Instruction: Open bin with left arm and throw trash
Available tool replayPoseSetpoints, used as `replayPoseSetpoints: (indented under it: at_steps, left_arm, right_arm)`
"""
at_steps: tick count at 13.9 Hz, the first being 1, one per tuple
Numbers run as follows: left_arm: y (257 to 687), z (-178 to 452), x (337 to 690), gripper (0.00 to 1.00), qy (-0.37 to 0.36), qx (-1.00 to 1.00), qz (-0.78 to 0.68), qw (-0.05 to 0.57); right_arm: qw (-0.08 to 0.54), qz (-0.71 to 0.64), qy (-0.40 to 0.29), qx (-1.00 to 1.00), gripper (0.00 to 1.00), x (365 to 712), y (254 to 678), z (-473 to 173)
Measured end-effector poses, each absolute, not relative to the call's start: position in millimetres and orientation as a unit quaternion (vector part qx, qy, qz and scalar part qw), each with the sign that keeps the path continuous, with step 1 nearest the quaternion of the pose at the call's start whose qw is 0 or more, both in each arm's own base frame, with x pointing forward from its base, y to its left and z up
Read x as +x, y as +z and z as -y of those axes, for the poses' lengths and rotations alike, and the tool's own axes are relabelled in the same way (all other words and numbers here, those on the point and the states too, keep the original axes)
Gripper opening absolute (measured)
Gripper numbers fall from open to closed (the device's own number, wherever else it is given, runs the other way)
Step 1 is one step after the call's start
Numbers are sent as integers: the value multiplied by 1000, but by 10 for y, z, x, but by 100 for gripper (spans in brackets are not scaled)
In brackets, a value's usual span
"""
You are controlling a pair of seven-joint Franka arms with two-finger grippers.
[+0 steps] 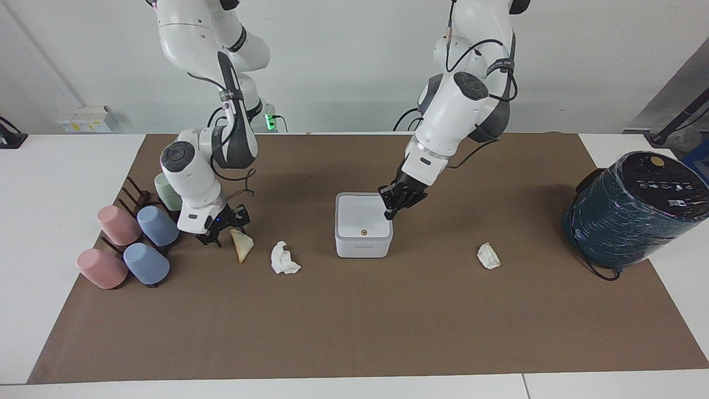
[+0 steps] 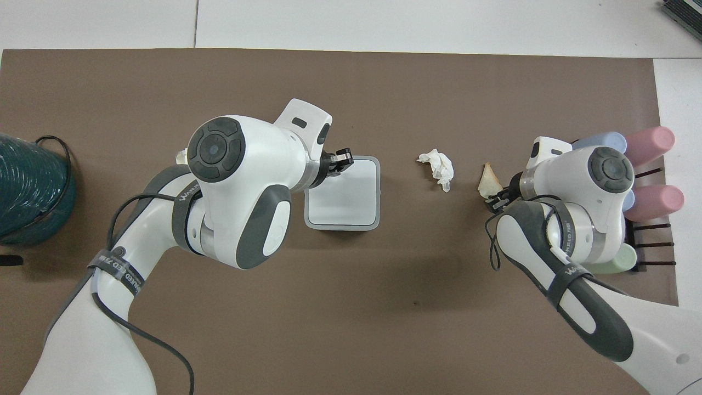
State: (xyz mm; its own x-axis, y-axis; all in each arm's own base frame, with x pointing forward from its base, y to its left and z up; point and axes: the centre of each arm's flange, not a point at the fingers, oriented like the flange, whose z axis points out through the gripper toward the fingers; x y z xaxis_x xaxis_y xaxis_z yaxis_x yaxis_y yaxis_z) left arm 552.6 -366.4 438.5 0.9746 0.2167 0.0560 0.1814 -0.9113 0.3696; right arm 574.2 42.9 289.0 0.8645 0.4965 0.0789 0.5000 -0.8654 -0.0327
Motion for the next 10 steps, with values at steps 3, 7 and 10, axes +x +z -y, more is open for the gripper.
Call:
replayPoseSetpoints:
  at_steps: [3, 7, 10]
  left_arm:
    - [4312, 3670, 5497, 1, 44, 977, -102, 181]
    - [4104, 3721, 5427, 1, 50, 977, -101, 179]
    - [4105, 3727, 5422, 1, 52, 977, -101, 180]
  right_arm:
    - [33, 225, -36, -973, 23, 5745, 2910, -439]
    - [39, 174, -45, -983, 19, 5863, 3227, -625]
    - [49, 108, -61, -991, 13, 5932, 3866, -653]
